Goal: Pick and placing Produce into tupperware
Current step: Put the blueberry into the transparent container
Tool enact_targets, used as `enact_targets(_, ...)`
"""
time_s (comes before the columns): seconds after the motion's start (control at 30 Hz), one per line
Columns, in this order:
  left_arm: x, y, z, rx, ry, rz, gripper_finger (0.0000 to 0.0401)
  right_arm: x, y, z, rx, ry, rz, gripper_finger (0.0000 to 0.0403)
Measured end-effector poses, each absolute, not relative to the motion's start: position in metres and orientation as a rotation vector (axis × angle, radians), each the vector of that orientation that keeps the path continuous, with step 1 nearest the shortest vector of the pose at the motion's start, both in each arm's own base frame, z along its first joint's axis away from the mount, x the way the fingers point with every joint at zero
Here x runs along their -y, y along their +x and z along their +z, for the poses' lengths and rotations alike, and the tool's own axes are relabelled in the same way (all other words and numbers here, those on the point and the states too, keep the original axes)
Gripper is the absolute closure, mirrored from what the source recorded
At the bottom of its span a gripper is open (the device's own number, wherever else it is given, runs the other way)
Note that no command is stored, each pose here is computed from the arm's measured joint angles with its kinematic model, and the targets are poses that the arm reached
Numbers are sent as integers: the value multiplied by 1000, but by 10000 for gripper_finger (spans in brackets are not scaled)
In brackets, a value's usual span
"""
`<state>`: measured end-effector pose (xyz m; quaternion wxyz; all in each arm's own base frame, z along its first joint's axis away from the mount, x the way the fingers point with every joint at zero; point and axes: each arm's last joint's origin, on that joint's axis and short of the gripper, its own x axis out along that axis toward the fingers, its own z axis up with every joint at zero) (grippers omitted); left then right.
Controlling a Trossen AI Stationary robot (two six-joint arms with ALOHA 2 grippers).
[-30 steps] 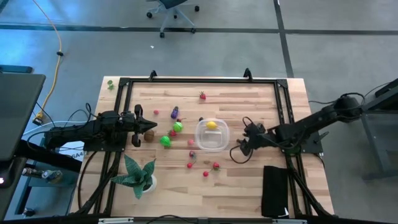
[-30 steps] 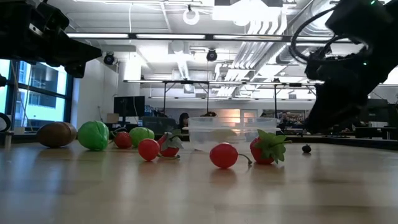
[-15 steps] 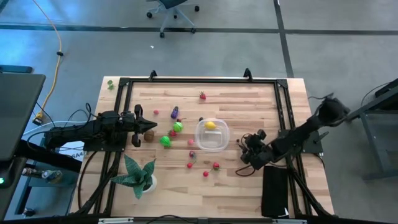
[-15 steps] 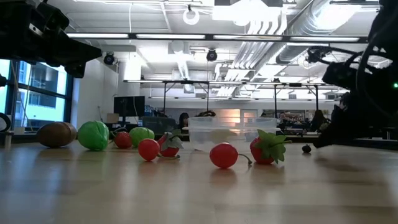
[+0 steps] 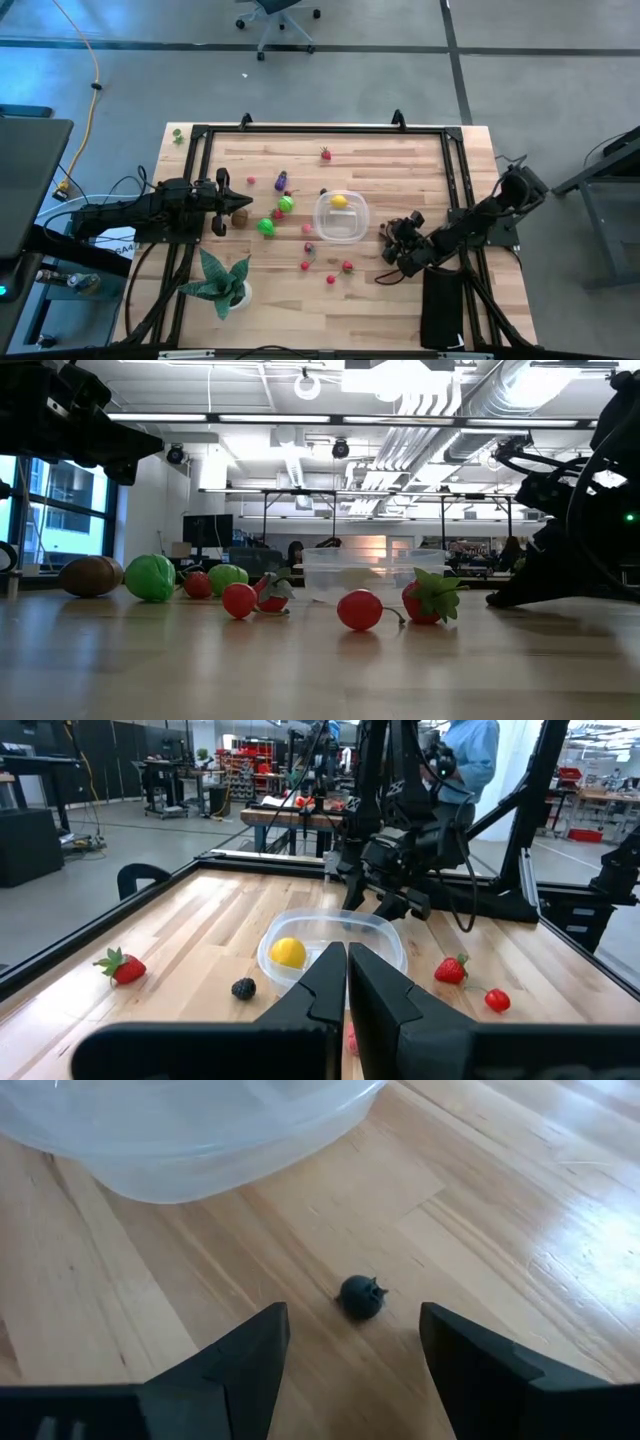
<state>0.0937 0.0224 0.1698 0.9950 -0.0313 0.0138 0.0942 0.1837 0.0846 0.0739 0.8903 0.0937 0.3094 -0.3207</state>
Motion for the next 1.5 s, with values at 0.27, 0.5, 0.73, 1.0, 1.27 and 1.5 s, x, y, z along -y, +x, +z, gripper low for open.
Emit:
enact_targets(0.27,-22,94,170,-28,-63,189,396,-82,186,74,-642,242,-676,228)
enact_targets(0.5,-22,94,170,-28,-63,189,396,-79,188,74,-621,293,-709,268)
enact_targets(0.73,-22,94,170,-27,-63,189,396,-76,190,74,-622,309,-720,284)
enact_targets(1.0,-22,94,170,-28,-63,189,396,-75,190,74,-619,309,-722,330)
enact_targets(1.27,-22,94,170,-28,-63,189,396,-75,190,75,-617,289,-714,359)
enact_targets(1.5,-22,94,170,-27,-63,189,396,-75,192,99,-580,273,-638,361)
